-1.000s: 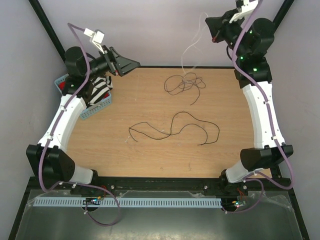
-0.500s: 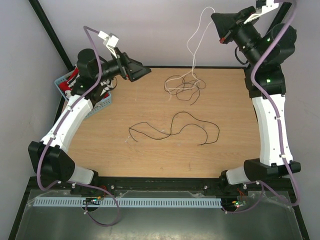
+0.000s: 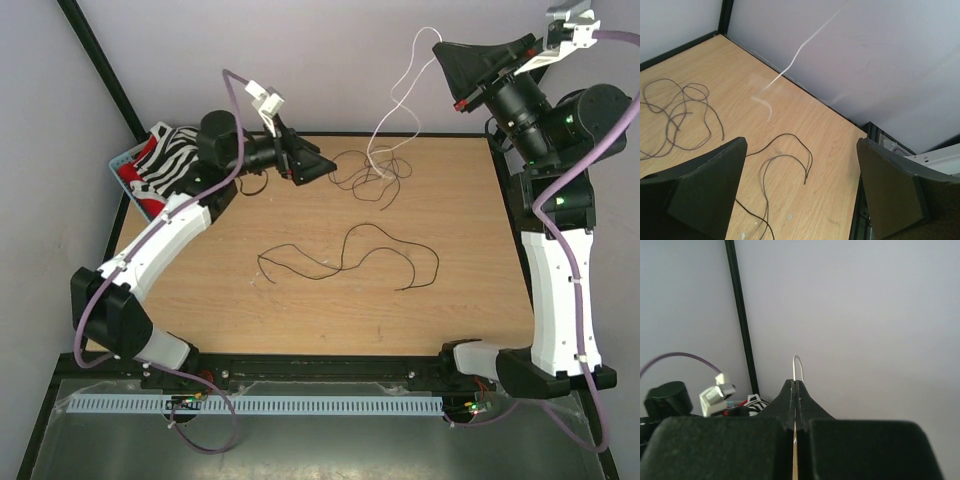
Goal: Zip-tie the wires
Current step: Pick up the cable at the center of the board.
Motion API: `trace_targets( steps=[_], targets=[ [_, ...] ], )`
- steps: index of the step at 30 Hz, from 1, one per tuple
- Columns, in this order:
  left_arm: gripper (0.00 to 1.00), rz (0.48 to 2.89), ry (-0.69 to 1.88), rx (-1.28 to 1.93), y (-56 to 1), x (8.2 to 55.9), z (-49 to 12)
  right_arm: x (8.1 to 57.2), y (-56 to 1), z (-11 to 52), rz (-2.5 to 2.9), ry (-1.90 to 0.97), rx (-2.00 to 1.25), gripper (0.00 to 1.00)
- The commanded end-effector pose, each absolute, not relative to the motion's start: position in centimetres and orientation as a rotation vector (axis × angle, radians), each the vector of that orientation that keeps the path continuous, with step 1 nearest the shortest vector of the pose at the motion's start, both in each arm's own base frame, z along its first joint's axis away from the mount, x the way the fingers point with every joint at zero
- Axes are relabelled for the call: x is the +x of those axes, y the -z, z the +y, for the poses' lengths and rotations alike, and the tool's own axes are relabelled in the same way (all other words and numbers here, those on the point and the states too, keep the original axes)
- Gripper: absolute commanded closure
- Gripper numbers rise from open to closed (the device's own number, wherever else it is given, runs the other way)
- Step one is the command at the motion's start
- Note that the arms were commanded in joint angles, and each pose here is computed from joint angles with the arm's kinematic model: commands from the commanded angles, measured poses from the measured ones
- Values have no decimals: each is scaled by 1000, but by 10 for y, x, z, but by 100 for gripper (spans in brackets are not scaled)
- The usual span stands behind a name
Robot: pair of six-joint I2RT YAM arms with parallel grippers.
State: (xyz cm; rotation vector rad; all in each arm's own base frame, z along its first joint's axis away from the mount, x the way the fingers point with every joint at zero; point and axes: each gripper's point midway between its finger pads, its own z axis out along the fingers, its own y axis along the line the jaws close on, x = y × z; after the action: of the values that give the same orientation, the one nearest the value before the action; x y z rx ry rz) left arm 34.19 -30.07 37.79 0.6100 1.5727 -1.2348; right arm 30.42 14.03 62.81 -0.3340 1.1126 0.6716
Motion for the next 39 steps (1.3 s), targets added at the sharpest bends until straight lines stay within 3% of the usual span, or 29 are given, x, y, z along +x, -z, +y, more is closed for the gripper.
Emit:
trace_targets(
  steps=[1, 14, 15, 18, 27, 32, 39],
  targets=[
    [7, 1496, 1209, 686, -385, 343, -325, 284, -639, 144, 1060, -712, -357, 100],
    [15, 1604, 1304, 800, -324, 314, -363, 250, -651, 142, 994, -721, -388, 100],
    [21, 1605, 1317, 814, -322, 309, -364, 249, -651, 142, 993, -721, -389, 100],
    [53, 1609, 1349, 849, -317, 298, -368, 248, -652, 141, 988, -718, -384, 100],
    [100, 1640, 1371, 878, -300, 288, -380, 253, -649, 141, 997, -723, -369, 100],
    [100, 1640, 1342, 819, -310, 296, -365, 273, -626, 138, 1064, -689, -340, 100],
    [100, 1702, 1234, 694, -327, 311, -301, 323, -530, 86, 1325, -372, -120, 100]
  ],
)
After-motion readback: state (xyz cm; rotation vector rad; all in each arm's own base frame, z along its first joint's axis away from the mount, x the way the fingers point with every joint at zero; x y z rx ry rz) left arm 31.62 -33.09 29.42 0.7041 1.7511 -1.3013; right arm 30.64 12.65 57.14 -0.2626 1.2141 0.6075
